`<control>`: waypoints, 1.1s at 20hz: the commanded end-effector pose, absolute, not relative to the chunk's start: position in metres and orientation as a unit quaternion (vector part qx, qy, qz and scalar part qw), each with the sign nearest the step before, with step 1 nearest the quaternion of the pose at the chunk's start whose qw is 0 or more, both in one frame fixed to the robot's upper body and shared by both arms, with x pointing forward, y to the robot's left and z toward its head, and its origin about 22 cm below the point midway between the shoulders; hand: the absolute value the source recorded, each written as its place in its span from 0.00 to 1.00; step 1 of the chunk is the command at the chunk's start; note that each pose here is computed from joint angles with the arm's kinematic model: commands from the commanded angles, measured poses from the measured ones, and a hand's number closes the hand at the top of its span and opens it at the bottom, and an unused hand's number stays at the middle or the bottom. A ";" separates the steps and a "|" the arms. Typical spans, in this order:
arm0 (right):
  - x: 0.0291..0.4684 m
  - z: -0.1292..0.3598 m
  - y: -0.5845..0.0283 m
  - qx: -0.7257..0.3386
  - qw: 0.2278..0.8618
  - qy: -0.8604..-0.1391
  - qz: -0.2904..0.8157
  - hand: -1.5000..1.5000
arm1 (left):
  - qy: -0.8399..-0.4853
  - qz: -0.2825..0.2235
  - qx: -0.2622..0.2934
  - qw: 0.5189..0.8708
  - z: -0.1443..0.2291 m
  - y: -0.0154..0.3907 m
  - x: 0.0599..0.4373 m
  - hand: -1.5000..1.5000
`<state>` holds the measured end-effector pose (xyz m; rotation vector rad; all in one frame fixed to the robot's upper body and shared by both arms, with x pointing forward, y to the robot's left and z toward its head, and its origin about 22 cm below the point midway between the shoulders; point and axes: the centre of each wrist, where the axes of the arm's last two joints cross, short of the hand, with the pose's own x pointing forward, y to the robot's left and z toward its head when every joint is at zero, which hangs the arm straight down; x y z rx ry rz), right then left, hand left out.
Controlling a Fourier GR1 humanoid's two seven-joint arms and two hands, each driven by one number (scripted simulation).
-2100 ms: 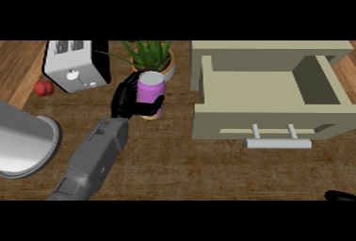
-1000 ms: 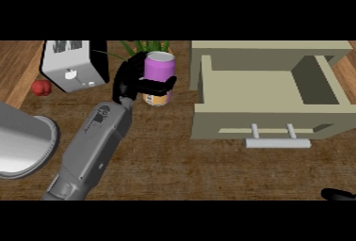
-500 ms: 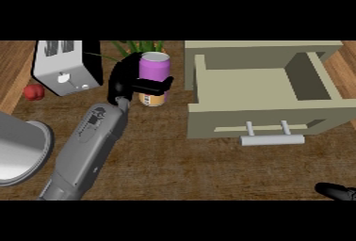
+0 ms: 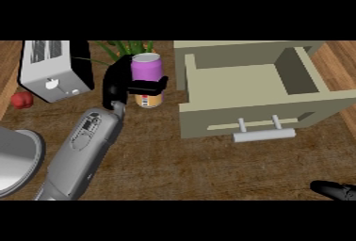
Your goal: Pick up the can, place it into the drawer and close the drawer
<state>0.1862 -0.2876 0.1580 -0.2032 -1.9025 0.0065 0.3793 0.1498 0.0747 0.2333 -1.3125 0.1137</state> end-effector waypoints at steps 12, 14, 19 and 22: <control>0.195 0.170 -0.285 -0.081 0.568 -0.819 0.029 0.00 | -0.731 0.004 0.094 0.676 0.177 0.052 0.374 0.00; 0.199 0.174 -0.284 -0.099 0.556 -0.824 0.050 0.00 | -0.735 0.003 0.096 0.671 0.182 0.046 0.374 0.00; 0.200 0.180 -0.281 -0.109 0.538 -0.830 0.099 0.00 | -0.728 0.023 0.092 0.679 0.193 0.034 0.374 0.00; 0.205 0.195 -0.282 -0.151 0.501 -0.841 0.133 0.00 | -0.736 0.019 0.074 0.672 0.207 0.016 0.374 0.00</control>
